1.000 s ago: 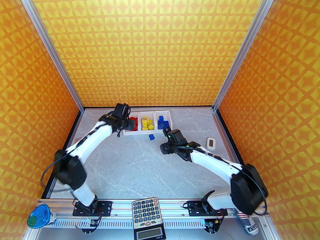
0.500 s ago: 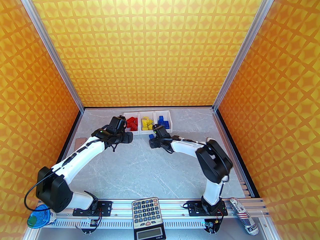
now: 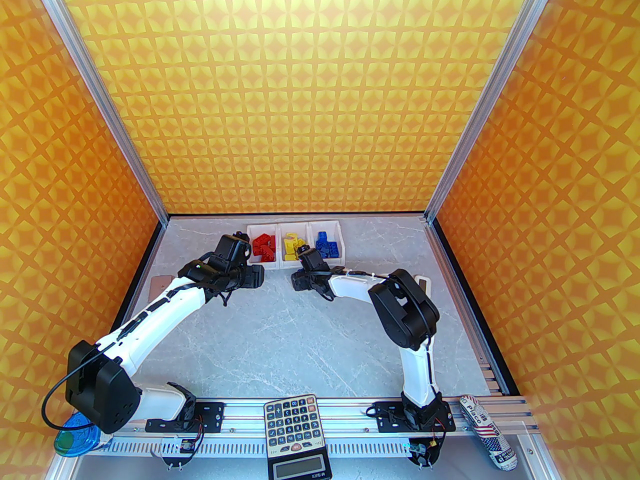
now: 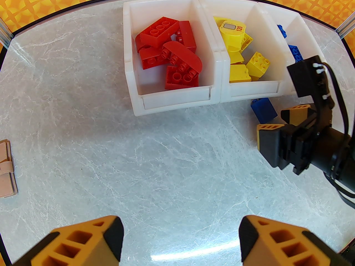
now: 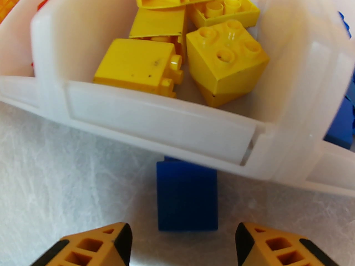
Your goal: Sort the legos into containers by color
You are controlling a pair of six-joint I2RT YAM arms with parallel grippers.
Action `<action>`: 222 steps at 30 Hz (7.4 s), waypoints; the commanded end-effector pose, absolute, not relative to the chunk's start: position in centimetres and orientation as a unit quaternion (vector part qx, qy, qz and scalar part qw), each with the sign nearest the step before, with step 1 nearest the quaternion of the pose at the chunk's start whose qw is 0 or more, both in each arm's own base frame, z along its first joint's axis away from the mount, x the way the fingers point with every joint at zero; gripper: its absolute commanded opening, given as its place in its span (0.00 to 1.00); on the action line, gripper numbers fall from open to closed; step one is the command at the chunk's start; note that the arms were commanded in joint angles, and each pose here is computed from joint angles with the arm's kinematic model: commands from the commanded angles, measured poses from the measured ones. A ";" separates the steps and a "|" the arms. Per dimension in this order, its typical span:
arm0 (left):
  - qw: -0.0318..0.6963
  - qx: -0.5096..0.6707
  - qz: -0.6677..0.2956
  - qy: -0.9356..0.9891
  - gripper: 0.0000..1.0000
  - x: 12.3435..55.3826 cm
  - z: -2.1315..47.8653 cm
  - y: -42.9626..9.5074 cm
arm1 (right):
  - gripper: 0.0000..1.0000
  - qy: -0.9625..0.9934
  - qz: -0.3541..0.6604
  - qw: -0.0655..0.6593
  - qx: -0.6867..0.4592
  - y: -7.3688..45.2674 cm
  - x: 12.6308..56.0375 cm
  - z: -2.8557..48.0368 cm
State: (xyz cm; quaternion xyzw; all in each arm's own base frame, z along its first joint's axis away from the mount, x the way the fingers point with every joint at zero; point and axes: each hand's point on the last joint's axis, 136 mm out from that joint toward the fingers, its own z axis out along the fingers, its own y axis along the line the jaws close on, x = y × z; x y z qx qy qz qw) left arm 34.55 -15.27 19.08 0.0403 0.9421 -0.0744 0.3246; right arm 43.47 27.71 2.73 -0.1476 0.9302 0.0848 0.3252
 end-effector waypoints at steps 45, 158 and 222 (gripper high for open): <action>0.359 0.050 -0.118 0.924 0.73 31.3 22.0 -16.3 | 0.26 0.889 0.045 0.431 -0.145 21.0 40.2 20.0; 0.511 -0.116 0.047 0.850 0.99 37.0 18.7 4.2 | 0.98 0.876 -0.084 0.474 0.033 2.0 37.2 18.8; 0.615 -0.034 0.037 0.787 0.99 39.4 11.1 2.9 | 0.99 0.798 -0.057 0.600 0.016 0.5 39.9 11.3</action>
